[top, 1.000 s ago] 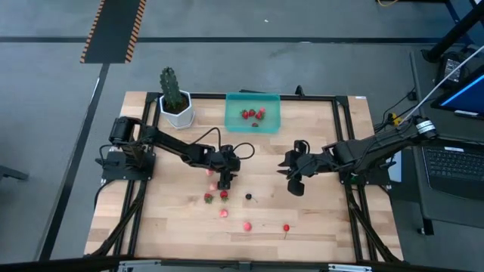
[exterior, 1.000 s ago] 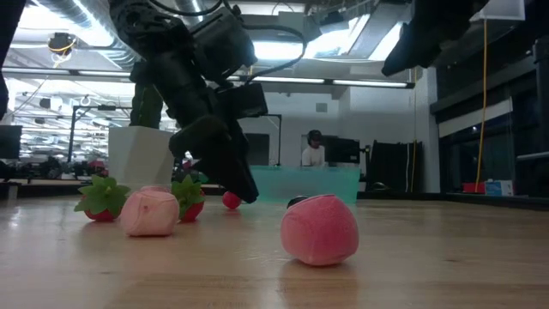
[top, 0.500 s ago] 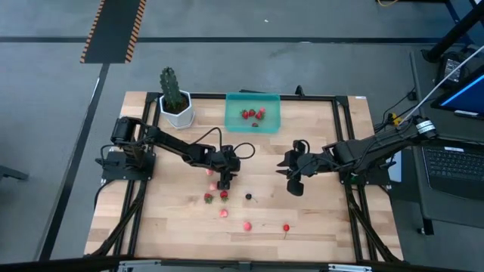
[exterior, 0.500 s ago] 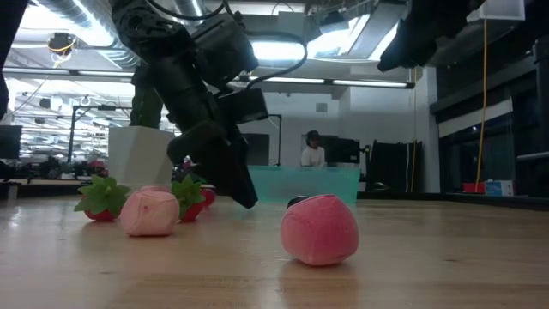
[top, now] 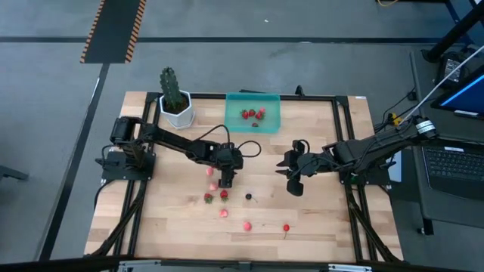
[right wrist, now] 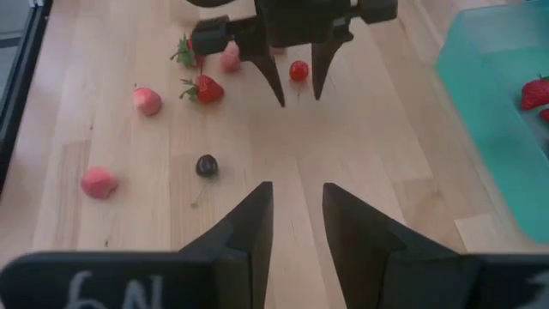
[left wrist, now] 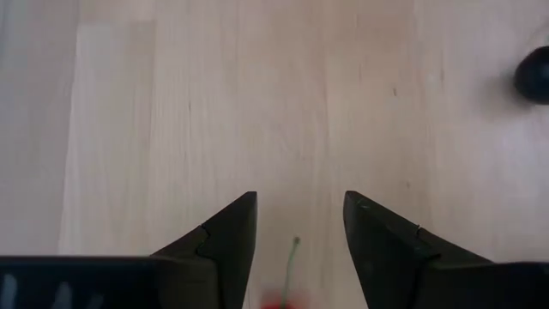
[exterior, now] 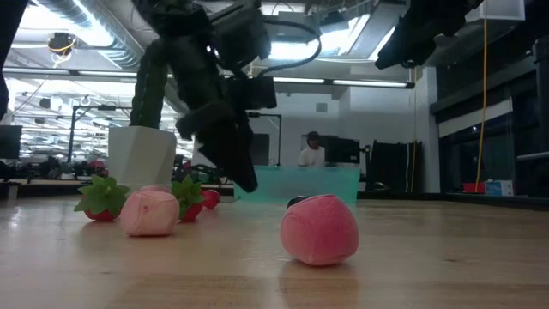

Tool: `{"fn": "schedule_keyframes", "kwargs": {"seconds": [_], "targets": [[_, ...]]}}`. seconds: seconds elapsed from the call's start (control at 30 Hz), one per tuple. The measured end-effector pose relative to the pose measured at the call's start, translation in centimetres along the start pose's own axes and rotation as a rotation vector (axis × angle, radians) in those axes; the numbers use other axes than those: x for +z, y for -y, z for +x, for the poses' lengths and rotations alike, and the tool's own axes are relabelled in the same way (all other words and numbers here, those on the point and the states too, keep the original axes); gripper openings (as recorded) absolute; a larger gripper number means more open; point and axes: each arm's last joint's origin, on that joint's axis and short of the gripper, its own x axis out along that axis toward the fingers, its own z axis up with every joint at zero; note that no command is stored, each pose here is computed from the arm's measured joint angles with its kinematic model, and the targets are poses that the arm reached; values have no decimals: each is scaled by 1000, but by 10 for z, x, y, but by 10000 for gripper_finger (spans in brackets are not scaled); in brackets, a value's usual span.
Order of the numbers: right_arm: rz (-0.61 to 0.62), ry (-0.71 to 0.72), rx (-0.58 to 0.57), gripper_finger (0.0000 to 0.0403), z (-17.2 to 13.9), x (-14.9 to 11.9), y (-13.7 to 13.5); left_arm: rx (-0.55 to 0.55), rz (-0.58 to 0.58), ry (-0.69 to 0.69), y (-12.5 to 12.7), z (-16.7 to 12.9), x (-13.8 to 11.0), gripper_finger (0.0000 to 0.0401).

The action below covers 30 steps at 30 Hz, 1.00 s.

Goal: Pick and placing Produce into tupperware
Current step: Put the top red cherry into the container

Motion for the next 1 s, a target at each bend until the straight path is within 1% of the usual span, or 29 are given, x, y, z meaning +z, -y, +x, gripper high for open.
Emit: {"fn": "schedule_keyframes", "kwargs": {"seconds": [0.13, 0.23, 0.33, 0.6, 0.73, 0.83, 0.93, 1.0], "targets": [[16, -1, 0, 106, 0, 0, 0, -10, -4, -63, -1, -5, 3, 165], [15, 0, 0, 106, 0, 0, 0, -38, -26, -70, -1, -5, 2, 163], [16, -1, 0, 106, 0, 0, 0, -52, -25, -86, 0, -2, -3, 165], [14, -1, 0, 106, 0, 0, 0, -12, -36, -71, -5, -1, -3, 165], [15, -1, 0, 106, 0, 0, 0, 12, -58, -62, -14, 0, -3, 164], [13, -1, 0, 106, 0, 0, 0, -25, -90, -68, -20, 2, -3, 168], [16, -1, 0, 106, 0, 0, 0, -26, -96, -87, -21, 6, -6, 173], [15, -1, 0, 106, 0, 0, 0, -26, -96, -75, -21, 5, -5, 176]]}}
